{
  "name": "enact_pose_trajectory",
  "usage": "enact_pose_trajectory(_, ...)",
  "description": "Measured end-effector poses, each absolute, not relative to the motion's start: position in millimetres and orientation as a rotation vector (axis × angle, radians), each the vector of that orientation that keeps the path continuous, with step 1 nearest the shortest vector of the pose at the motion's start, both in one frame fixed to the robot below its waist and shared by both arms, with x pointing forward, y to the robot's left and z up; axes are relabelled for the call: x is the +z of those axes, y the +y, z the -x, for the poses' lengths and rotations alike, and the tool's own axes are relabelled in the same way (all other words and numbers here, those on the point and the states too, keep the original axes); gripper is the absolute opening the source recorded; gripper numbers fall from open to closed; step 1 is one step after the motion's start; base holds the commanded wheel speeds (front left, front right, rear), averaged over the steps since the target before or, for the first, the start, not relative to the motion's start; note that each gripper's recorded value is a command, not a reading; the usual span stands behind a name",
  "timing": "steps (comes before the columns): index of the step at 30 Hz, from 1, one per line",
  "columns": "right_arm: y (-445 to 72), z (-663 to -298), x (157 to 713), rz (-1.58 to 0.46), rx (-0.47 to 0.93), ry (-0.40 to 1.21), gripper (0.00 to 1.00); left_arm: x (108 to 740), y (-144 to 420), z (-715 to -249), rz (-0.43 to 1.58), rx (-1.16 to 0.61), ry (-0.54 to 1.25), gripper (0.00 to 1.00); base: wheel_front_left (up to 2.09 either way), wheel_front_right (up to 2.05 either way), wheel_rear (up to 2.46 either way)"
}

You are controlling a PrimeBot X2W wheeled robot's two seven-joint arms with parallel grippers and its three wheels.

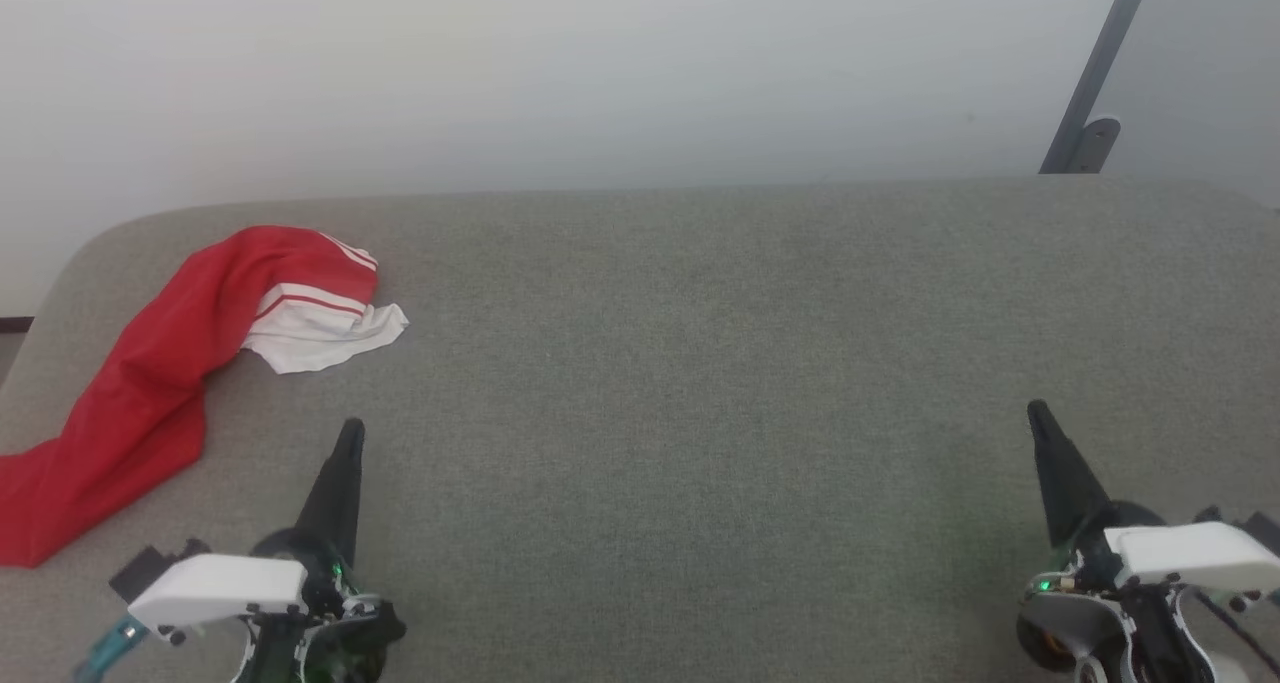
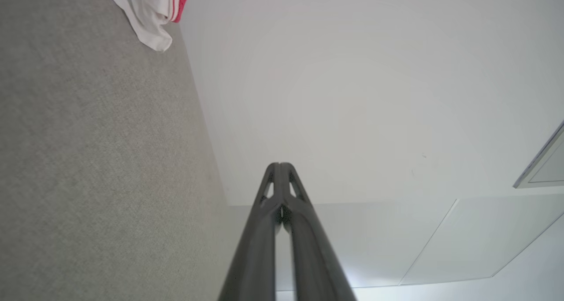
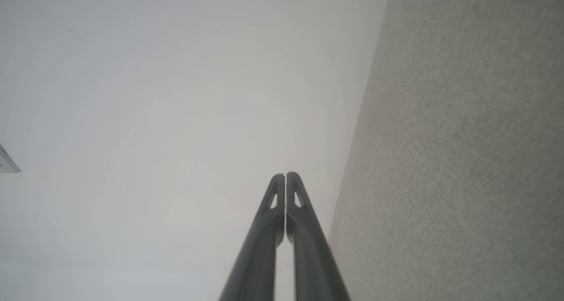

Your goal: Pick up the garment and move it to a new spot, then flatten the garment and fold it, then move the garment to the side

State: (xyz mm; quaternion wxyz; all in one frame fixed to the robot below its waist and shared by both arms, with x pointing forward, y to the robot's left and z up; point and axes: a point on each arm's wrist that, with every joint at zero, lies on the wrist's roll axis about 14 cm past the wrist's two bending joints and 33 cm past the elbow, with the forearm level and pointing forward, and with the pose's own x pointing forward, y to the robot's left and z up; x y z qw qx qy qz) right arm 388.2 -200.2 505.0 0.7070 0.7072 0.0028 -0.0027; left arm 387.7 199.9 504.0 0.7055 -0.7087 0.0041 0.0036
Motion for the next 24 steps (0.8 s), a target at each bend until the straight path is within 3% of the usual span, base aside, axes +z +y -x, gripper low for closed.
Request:
enact_pose_trajectory(1, -200, -387, 502, -1.572, -0.013, 0.012, 1.0, 501, 200, -387, 1.576, 0.014, 0.015, 1.0, 0.0, 0.0, 0.0)
enact_pose_trajectory(6, -200, -375, 476, -1.579, -0.076, 0.071, 1.0, 476, 200, -375, 1.584, 0.079, 0.071, 1.0, 0.0, 0.0, 0.0)
enact_pose_trajectory(12, -199, -382, 482, -1.566, -0.064, 0.058, 1.0, 478, 205, -376, 1.554, 0.092, 0.051, 1.0, 0.0, 0.0, 0.0)
enact_pose_trajectory(24, -195, -394, 491, -1.368, -0.032, 0.062, 1.0, 485, 217, -382, 1.298, 0.112, 0.041, 1.0, 0.0, 0.0, 0.0)
